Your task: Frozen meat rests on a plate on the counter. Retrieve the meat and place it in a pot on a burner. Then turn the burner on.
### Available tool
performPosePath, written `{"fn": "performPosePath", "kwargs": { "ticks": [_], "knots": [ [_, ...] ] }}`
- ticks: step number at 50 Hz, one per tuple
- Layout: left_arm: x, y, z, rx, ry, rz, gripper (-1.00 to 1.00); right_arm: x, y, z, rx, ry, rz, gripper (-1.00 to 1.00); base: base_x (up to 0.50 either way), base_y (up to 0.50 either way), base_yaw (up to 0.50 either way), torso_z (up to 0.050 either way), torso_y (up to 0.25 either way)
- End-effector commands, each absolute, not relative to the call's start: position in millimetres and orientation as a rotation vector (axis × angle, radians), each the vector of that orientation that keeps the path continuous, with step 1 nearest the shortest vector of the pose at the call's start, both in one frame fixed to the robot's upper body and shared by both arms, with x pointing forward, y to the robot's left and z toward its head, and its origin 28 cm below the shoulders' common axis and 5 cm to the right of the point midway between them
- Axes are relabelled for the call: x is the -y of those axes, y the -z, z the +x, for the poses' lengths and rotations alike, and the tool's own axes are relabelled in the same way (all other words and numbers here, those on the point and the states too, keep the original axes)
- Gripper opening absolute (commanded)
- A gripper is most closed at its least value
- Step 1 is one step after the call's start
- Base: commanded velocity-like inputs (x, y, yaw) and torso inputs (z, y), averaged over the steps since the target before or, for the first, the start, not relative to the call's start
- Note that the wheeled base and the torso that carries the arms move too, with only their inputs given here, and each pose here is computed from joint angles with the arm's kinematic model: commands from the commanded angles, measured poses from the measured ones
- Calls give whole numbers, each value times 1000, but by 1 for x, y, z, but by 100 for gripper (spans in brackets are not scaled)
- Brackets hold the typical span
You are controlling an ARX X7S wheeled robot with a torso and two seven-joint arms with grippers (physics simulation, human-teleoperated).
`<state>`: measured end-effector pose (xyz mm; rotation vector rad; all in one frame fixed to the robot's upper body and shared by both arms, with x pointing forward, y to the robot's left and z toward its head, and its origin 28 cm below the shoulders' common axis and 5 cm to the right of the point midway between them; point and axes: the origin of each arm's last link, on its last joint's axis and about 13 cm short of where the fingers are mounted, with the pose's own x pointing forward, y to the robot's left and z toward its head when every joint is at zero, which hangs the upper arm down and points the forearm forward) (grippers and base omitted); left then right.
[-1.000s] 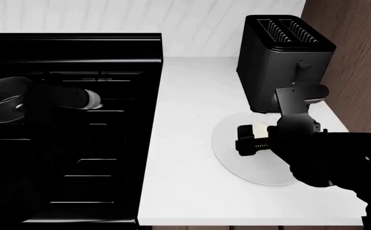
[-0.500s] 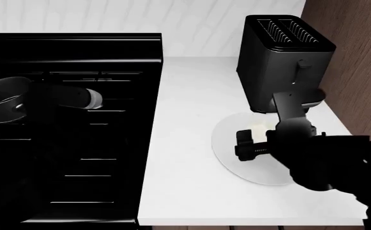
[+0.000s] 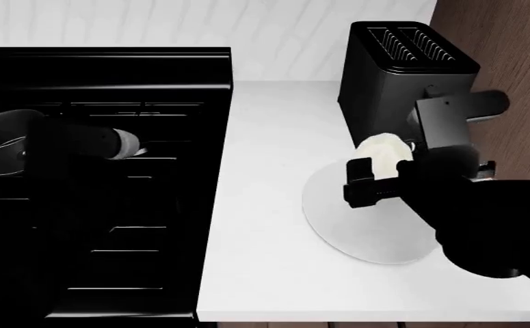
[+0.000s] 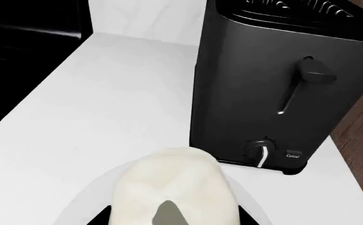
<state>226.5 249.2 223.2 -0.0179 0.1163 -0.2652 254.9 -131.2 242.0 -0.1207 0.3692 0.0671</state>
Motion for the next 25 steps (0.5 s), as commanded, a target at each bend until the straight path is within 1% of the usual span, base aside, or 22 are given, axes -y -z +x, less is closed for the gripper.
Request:
{"fn": "performPosePath", "kwargs": {
  "ticks": [1, 13, 25],
  "knots": [
    [-249, -223, 220, -117, 266, -15, 100, 129, -256, 239, -279, -92, -133, -100, 0, 0, 0, 0, 0],
    [-249, -227, 214, -84, 268, -44, 100, 126, -267, 222, -182, -126, -132, -100, 0, 0, 0, 0, 0],
    [-250, -229, 218, -71, 279, -57, 100, 127, -280, 224, -125, -164, -145, -100, 0, 0, 0, 0, 0]
  ]
}}
